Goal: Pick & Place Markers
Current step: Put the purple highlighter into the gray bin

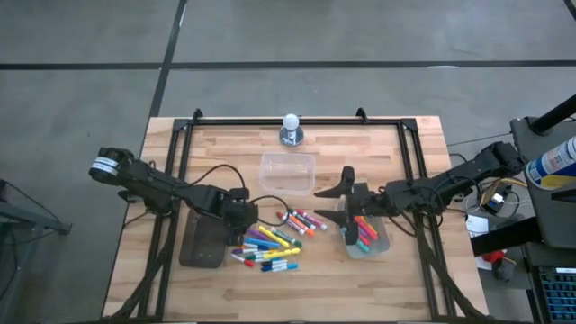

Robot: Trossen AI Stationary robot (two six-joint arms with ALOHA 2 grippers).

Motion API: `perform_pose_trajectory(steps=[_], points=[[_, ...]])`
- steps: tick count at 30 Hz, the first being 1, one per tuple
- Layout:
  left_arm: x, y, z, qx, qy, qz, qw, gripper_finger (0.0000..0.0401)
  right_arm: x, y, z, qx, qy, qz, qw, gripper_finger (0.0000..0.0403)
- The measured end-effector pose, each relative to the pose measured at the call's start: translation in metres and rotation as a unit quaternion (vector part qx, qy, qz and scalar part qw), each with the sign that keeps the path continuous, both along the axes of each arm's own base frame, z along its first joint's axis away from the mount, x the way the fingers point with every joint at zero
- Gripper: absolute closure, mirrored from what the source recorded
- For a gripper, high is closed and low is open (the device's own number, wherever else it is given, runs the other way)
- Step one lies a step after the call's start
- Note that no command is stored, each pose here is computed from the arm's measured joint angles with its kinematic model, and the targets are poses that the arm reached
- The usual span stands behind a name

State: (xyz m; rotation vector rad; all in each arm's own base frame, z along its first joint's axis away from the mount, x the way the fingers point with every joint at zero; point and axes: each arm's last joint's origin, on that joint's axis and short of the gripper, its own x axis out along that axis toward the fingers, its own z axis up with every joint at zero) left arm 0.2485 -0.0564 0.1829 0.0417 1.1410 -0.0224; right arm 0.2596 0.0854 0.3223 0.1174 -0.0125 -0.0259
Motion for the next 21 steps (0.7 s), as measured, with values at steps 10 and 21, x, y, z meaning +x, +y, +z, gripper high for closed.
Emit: perform_pose_trajectory(steps=[10,21], points=[[0.001,-0.010,-0.003,-0.022,-0.030,-0.028,0.999,0.0227,0.000,0.000,0.002,0.009,-0.005,0.000,1.000,0.0204],[0.002,-0.010,-0.022,-0.001,-0.014,-0.023,1.000,0.0227,0.000,0.000,0.001,0.010,-0.004,0.000,1.000,0.0204]])
